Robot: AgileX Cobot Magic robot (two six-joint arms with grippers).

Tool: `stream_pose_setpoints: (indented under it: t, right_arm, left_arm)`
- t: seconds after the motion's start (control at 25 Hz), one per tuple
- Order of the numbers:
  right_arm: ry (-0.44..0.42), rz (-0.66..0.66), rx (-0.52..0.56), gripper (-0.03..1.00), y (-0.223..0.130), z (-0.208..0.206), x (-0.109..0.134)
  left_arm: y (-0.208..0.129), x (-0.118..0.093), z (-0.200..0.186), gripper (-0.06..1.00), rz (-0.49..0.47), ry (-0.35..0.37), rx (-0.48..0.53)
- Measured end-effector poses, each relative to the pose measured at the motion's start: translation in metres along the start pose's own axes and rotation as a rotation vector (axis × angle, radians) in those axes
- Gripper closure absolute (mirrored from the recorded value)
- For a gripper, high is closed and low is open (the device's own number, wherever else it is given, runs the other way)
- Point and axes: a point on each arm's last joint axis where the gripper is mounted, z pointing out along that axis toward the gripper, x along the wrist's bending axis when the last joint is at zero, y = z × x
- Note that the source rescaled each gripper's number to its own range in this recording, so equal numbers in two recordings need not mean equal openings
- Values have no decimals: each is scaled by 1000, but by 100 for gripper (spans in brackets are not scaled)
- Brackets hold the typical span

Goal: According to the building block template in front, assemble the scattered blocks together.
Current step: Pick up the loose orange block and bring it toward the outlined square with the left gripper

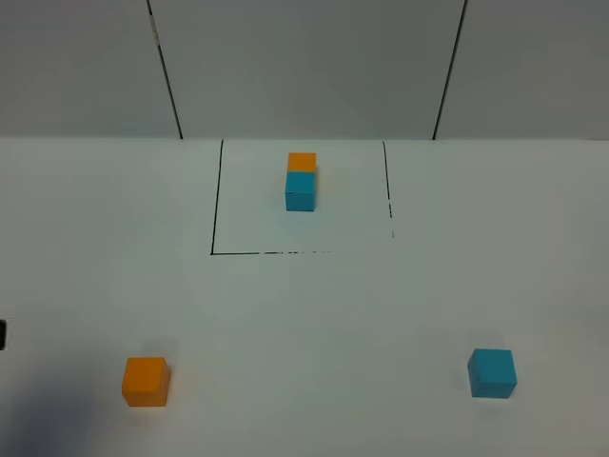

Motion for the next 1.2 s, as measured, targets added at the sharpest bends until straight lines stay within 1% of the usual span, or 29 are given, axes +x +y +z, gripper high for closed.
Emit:
stream_pose_setpoints:
  t: [0.2, 0.36, 0.44, 0.56, 0.72, 0.84, 0.92, 1.0, 1.12, 1.2]
  right_arm:
    - [0, 0, 0, 23, 0, 0, 0]
    - [0, 0, 0, 23, 0, 0, 0]
    - [0, 0, 0, 23, 0, 0, 0]
    - [0, 0, 0, 23, 0, 0, 0]
    - [0, 0, 0, 23, 0, 0, 0]
    - [0, 0, 0, 23, 0, 0, 0]
    - [0, 0, 0, 23, 0, 0, 0]
    - [0, 0, 0, 23, 0, 0, 0]
    - [0, 0, 0, 23, 0, 0, 0]
    - [0, 0, 0, 23, 0, 0, 0]
  left_arm:
    - [31, 2, 33, 49, -23, -25, 109]
    - [44, -8, 61, 49, 10, -57, 189]
    - [47, -16, 80, 49, 17, -63, 252]
    - [50, -27, 106, 49, 20, -27, 329]
    - [51, -45, 137, 49, 51, 30, 403]
    - [45, -56, 161, 49, 70, 61, 465]
    - [39, -58, 173, 45, 87, 78, 510]
    - [33, -57, 186, 38, 71, 96, 559]
    - [25, -55, 198, 23, 29, 115, 607]
    - [20, -55, 204, 13, 7, 113, 615]
